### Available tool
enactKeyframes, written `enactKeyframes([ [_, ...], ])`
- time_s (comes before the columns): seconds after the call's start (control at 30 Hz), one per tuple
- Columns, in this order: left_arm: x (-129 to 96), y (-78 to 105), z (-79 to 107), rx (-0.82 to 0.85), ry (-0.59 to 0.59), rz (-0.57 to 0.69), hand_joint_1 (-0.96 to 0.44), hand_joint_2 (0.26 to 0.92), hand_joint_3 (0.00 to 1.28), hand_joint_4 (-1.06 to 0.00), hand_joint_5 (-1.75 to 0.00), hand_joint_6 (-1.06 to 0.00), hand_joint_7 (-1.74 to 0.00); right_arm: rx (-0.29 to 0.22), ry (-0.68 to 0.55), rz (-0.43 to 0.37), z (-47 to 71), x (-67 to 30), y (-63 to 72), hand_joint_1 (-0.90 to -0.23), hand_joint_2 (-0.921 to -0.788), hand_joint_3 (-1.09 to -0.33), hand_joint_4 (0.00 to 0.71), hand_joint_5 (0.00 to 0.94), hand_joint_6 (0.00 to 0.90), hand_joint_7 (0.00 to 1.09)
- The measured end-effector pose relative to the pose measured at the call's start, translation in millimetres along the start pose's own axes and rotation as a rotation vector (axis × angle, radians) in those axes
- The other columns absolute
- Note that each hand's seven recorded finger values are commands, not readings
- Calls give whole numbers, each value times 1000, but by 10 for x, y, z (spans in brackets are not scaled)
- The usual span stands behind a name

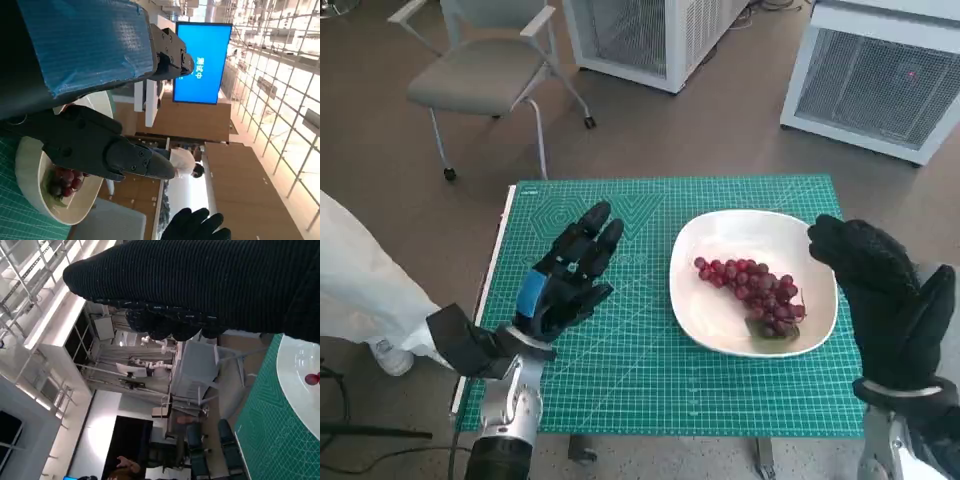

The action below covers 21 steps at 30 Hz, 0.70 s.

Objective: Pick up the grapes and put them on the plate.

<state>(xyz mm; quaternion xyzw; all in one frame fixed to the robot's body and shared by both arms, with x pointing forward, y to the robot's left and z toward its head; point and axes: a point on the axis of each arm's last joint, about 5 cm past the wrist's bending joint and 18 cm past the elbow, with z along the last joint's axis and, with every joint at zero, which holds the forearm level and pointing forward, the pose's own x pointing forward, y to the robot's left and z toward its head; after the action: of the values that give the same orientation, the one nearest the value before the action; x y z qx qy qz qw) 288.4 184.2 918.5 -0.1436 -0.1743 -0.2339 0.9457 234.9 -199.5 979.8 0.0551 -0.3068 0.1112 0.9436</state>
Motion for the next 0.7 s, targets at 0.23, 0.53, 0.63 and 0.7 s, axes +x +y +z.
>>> enactKeyframes([
  [0.23, -2, -2, 41, 7, -5, -2, -447, 921, 36, -176, -4, -352, 0, 9, 5, 4, -2, 6, 0, -396, -921, -629, 426, 686, 188, 967],
  [0.53, -28, 10, 59, 10, -3, -5, -353, 909, 9, -179, -2, -351, 0, 16, 10, 6, 0, 8, 3, -390, -921, -634, 420, 697, 181, 970],
  [0.63, -34, 11, 68, 10, -5, -9, -339, 906, 5, -179, -2, -351, 0, 16, 9, 7, 2, 10, 5, -390, -921, -634, 418, 701, 178, 971],
  [0.7, -34, 11, 78, 12, -7, -11, -334, 906, 3, -179, -1, -351, 0, 16, 9, 8, 1, 10, 7, -391, -921, -633, 417, 702, 177, 971],
])
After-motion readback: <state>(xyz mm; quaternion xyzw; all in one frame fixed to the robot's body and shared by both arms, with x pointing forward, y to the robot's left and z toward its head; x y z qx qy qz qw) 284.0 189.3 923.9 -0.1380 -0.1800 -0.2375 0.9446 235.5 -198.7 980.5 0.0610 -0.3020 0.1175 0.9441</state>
